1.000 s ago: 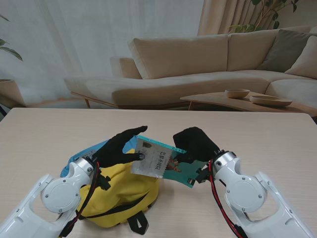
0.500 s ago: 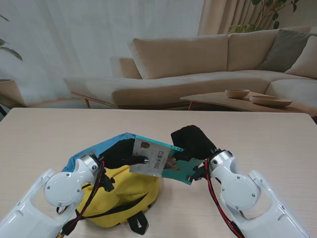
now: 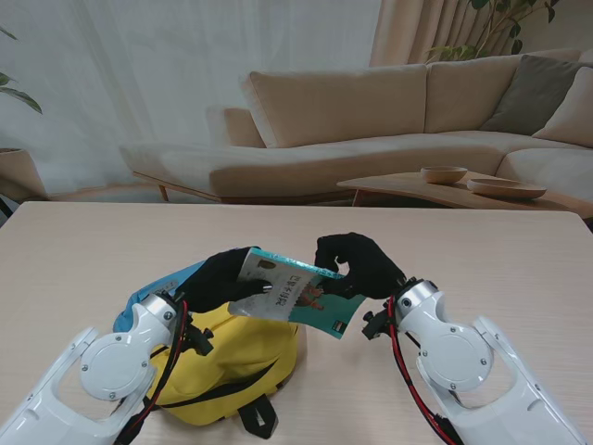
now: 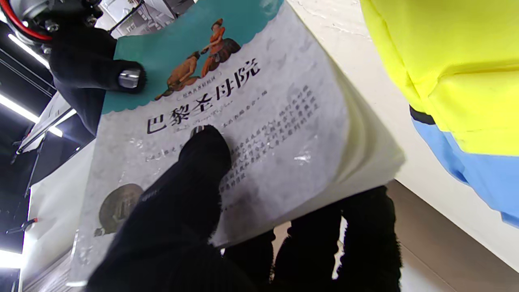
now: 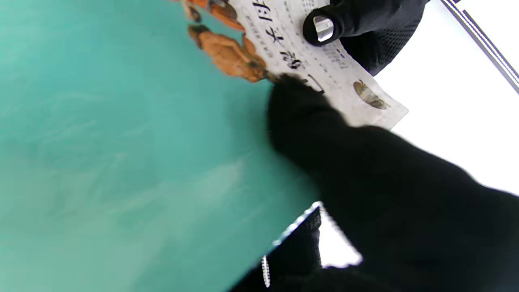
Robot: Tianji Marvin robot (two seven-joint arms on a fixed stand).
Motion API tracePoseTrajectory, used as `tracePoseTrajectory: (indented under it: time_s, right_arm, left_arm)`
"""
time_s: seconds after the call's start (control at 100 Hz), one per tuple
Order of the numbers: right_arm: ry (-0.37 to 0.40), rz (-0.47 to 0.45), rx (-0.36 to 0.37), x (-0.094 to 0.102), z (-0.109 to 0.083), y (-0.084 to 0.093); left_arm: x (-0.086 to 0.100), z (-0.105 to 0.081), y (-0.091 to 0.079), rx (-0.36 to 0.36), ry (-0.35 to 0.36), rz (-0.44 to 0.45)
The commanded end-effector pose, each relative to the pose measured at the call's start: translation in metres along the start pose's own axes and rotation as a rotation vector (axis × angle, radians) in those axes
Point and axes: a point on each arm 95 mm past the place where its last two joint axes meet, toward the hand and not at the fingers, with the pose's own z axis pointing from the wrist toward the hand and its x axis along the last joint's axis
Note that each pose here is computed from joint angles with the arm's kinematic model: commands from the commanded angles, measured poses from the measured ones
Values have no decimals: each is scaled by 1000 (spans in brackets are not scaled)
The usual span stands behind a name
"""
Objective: Pack books into the school bag then zip close the school bag
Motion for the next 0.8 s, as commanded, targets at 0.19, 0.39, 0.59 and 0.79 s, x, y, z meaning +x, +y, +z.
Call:
tracePoseTrajectory:
  time_s: [0.19, 0.39, 0.59, 0.79]
  right_arm:
    - [20, -31, -4, -1, -7, 10]
    - [-15, -17, -66, -9, -14, 19]
    - [-84, 29, -109, -26, -22, 18]
    - [-152, 104, -107, -42, -30, 9]
  left_arm:
    - [1, -12, -7, 72, 7, 5]
    - [-3, -19, -12, 138, 0, -11]
    - [-5, -23, -17, 190, 6, -43]
    - [-4, -26, -22, 231, 29, -70]
